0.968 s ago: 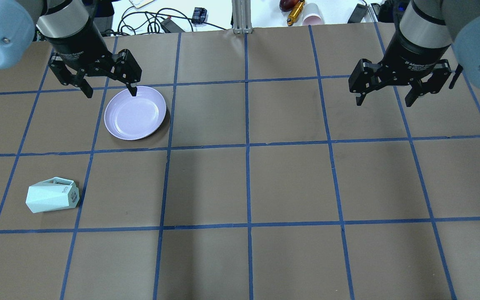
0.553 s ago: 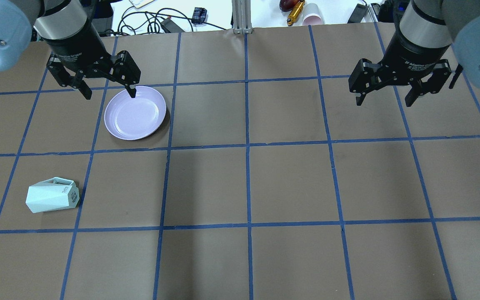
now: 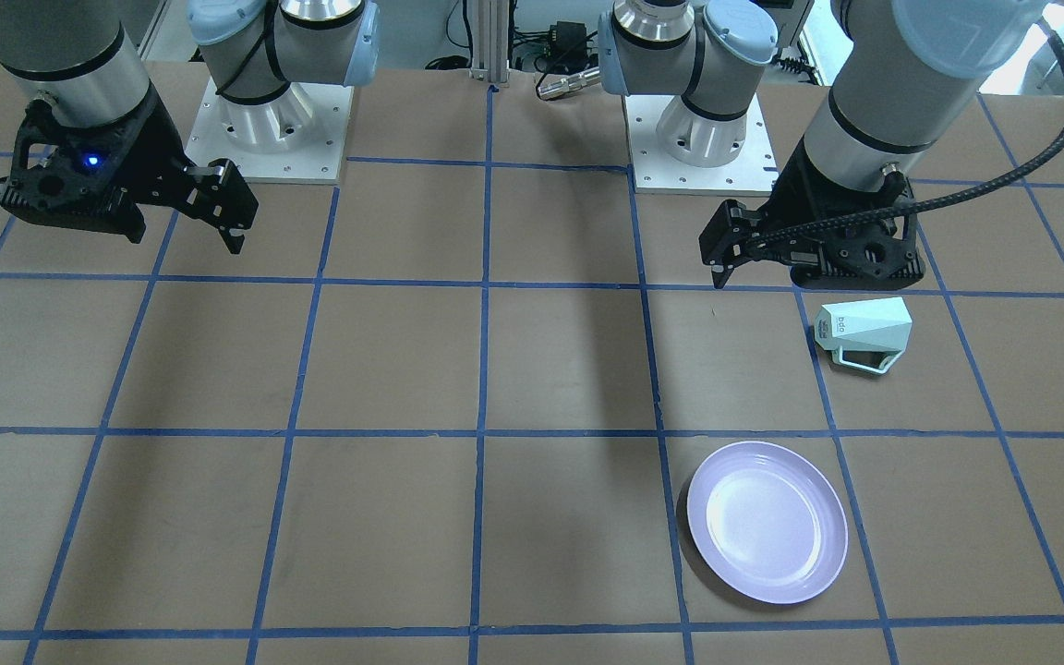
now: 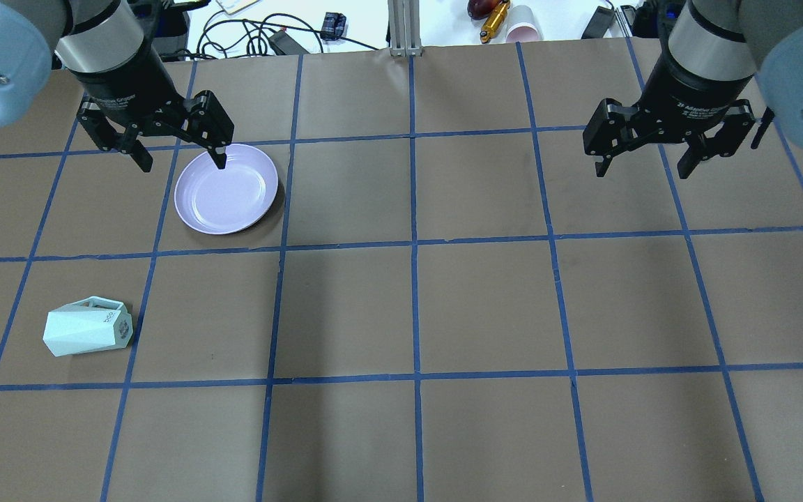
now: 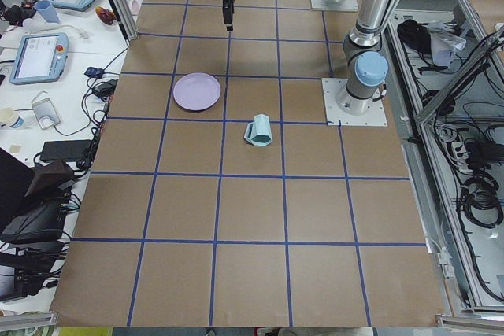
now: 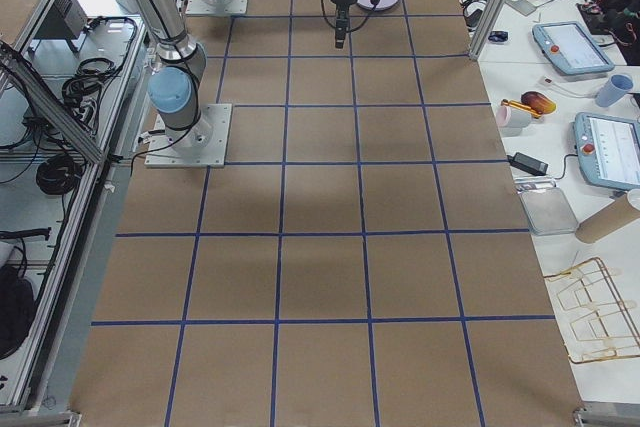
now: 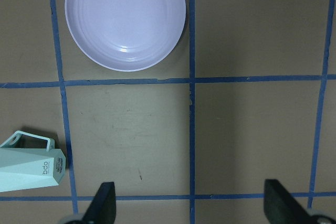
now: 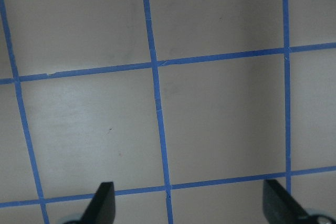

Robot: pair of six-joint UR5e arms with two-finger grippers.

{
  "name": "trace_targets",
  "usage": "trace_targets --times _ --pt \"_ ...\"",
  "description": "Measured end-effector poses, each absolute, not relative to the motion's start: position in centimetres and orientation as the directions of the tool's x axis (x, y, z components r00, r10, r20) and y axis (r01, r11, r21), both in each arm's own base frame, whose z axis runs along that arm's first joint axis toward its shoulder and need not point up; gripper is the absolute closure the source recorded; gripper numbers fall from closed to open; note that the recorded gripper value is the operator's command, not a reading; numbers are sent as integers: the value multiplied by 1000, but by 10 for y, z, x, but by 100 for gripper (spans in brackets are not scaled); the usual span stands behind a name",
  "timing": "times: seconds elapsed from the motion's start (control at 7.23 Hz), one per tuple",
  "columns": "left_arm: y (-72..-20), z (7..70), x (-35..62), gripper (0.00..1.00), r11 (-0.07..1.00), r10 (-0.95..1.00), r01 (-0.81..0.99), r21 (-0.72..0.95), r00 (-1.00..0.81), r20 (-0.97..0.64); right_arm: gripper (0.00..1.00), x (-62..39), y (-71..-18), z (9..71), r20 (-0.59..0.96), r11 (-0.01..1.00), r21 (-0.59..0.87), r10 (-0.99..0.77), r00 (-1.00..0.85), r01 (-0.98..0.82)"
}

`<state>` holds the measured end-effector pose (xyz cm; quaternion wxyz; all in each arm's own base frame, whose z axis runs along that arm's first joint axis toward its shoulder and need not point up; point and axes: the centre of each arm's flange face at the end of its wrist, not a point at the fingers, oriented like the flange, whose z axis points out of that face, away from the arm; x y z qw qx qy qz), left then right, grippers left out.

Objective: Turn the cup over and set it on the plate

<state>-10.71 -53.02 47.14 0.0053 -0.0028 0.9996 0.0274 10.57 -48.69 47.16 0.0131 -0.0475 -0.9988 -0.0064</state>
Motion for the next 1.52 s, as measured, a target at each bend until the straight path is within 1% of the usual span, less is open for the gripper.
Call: trace_targets --times 0.28,0.55,0.83,1.11,1.52 --pt "-532 470 -101 0 998 -12 -13 58 -1000 -12 0 106 -487 472 28 995 11 95 -995 95" --pt "-540 465 -68 0 997 -45 -45 66 -999 -6 0 106 -487 472 27 995 11 95 -995 95" --pt "-546 462 -17 0 992 -102 -102 73 -995 6 0 106 -487 472 28 995 11 95 -995 95" --pt "-548 454 41 0 992 -94 -92 86 -995 17 0 105 -487 471 28 995 12 95 -995 95" --pt "-533 442 143 0 980 -171 -165 111 -984 45 0 106 -487 472 28 995 11 95 -995 95"
